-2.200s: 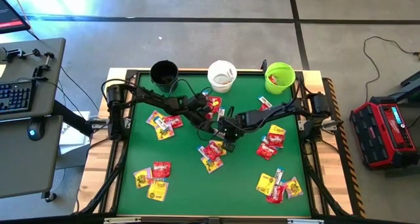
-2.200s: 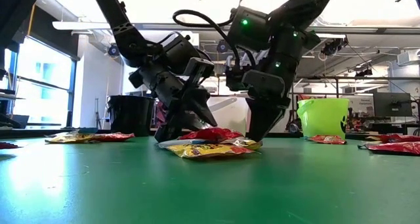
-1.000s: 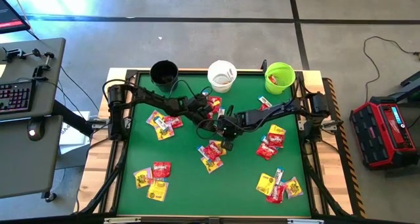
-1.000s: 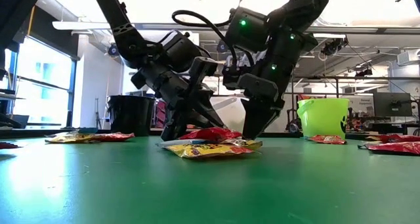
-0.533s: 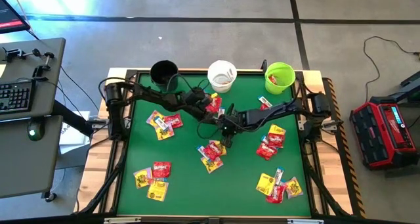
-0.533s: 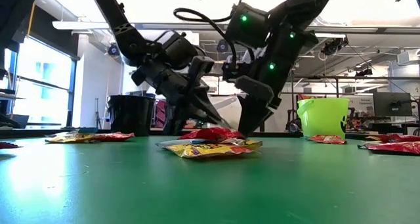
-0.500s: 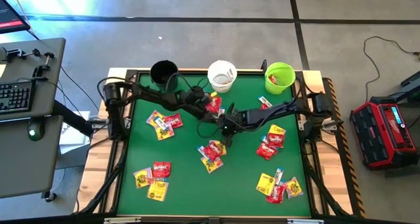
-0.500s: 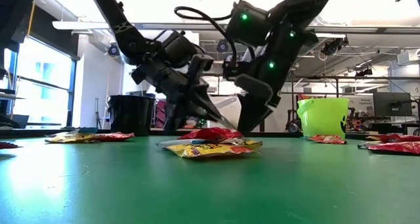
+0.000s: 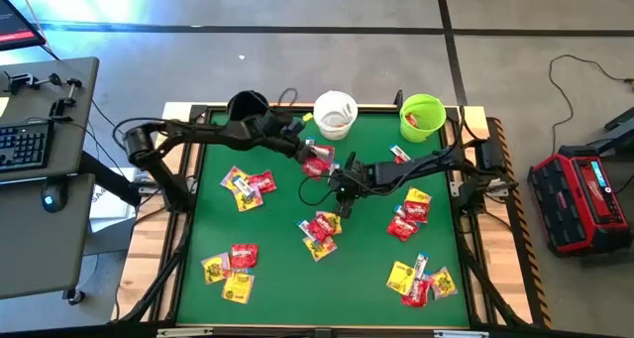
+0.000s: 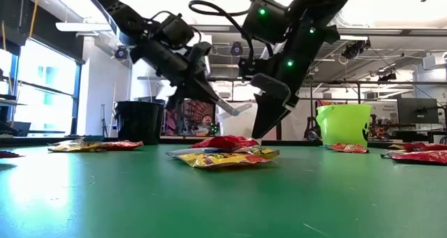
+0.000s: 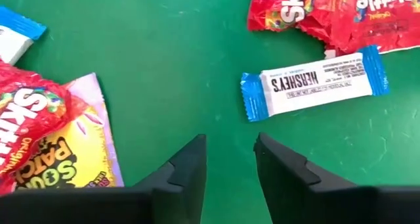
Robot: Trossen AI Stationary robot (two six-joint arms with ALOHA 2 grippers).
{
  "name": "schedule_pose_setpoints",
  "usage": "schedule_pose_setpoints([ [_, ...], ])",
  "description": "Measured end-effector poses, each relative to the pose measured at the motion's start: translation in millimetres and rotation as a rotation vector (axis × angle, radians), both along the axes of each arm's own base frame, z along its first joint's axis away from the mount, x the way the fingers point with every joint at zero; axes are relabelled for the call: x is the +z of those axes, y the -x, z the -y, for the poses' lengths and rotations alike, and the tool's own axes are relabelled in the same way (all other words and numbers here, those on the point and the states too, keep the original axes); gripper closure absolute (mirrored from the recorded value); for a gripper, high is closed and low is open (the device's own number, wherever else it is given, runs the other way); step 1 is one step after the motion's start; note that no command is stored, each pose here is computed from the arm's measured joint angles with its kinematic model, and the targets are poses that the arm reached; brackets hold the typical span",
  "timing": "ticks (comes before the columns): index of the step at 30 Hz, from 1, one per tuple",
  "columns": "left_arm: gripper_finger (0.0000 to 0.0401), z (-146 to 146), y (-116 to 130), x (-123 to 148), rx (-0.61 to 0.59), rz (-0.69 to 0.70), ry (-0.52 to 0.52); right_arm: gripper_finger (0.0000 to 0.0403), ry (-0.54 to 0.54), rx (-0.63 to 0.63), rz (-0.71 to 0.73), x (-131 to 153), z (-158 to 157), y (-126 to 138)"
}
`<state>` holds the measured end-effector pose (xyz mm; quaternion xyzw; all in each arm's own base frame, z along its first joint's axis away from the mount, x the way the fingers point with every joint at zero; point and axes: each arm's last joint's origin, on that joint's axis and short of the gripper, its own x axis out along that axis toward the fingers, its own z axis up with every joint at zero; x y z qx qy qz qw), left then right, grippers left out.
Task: Sort candy by brand, put in halloween buckets
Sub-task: Put the white candy into the black bucket
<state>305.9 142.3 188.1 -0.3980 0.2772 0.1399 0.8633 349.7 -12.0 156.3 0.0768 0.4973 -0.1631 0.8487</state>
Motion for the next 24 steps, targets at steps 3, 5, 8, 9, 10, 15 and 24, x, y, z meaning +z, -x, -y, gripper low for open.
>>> schedule_pose_setpoints([
  [3,0.0377,-5.1,13.0,14.4,0.047,-0.023,-0.059,0.0306,-0.003,-0.006,-0.002,0.0,2.7,0.3],
  [5,0.0377,-7.9,21.6,24.5,0.080,-0.031,-0.100,0.0318,-0.004,-0.001,-0.002,0.2,3.7,0.4],
  [8,0.0377,-12.2,36.1,39.2,0.132,-0.042,-0.145,0.0332,0.001,0.009,-0.004,0.4,4.9,0.4],
  [9,0.0377,-13.7,41.2,44.4,0.154,-0.044,-0.160,0.0336,0.002,0.011,-0.004,0.4,5.1,0.4],
  [10,0.0377,-14.9,47.0,49.4,0.172,-0.047,-0.170,0.0339,0.002,0.012,-0.003,0.5,5.2,0.3],
  [15,0.0377,-21.8,74.9,70.9,0.296,-0.063,-0.218,0.0351,0.002,0.012,0.001,0.8,5.0,-0.1],
  [24,0.0377,-30.1,118.9,85.7,0.485,-0.197,-0.277,0.0359,0.000,0.010,0.003,1.0,4.9,-0.3],
])
